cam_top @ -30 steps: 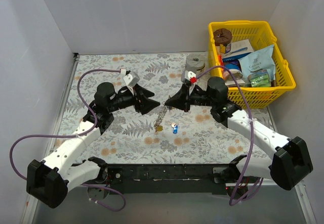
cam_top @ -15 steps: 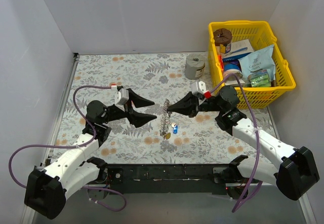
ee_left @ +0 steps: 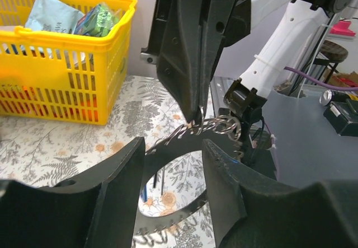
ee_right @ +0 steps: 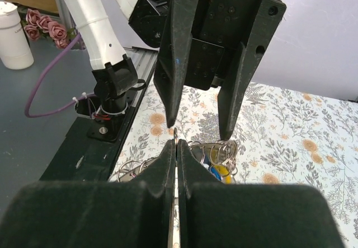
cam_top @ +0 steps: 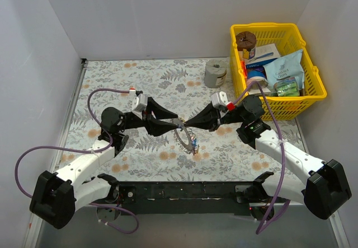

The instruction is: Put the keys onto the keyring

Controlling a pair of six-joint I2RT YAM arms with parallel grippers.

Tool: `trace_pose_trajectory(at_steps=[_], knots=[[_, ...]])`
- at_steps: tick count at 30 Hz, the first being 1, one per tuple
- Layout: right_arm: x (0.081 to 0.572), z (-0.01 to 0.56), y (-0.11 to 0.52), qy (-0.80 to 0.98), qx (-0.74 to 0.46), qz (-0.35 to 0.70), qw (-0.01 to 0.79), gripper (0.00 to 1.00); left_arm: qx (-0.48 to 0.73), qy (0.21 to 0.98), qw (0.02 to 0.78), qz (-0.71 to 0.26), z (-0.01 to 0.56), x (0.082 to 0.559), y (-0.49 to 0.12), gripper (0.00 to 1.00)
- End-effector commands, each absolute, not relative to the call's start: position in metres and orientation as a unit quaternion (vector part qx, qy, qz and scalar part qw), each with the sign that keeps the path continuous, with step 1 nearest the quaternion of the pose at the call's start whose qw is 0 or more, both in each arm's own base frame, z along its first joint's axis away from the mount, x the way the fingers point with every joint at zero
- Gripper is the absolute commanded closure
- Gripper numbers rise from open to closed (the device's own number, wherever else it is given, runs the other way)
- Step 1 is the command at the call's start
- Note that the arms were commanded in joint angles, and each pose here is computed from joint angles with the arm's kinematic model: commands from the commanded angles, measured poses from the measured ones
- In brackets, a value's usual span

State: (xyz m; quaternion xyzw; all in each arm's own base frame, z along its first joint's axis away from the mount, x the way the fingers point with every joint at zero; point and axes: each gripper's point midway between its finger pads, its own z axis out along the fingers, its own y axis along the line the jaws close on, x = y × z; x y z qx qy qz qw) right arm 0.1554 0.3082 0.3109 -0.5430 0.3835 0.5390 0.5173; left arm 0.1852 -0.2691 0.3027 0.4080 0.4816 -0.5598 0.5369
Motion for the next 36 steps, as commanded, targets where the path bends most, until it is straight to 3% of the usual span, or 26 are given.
trace_pose_trajectory(at_steps=[1,5,12,27,36], knots=[[0.159,0.341,0.308,0.347,-0.543,0.525,0.556,0.99,0.436,0.449,0.547,-0.556,0.319,0.175,-0.279,0.56],[0.161,0.339,0.309,0.354,-0.540,0.525,0.555,0.99,0.436,0.458,0.545,-0.551,0.317,0.176,-0.286,0.58],[0.163,0.338,0.310,0.361,-0.536,0.524,0.555,0.99,0.437,0.472,0.541,-0.542,0.314,0.182,-0.293,0.72],[0.167,0.338,0.311,0.369,-0.534,0.519,0.556,0.99,0.433,0.478,0.572,-0.507,0.323,0.184,-0.284,0.66],[0.169,0.338,0.311,0.370,-0.534,0.518,0.556,0.99,0.440,0.494,0.566,-0.492,0.318,0.189,-0.284,0.69]])
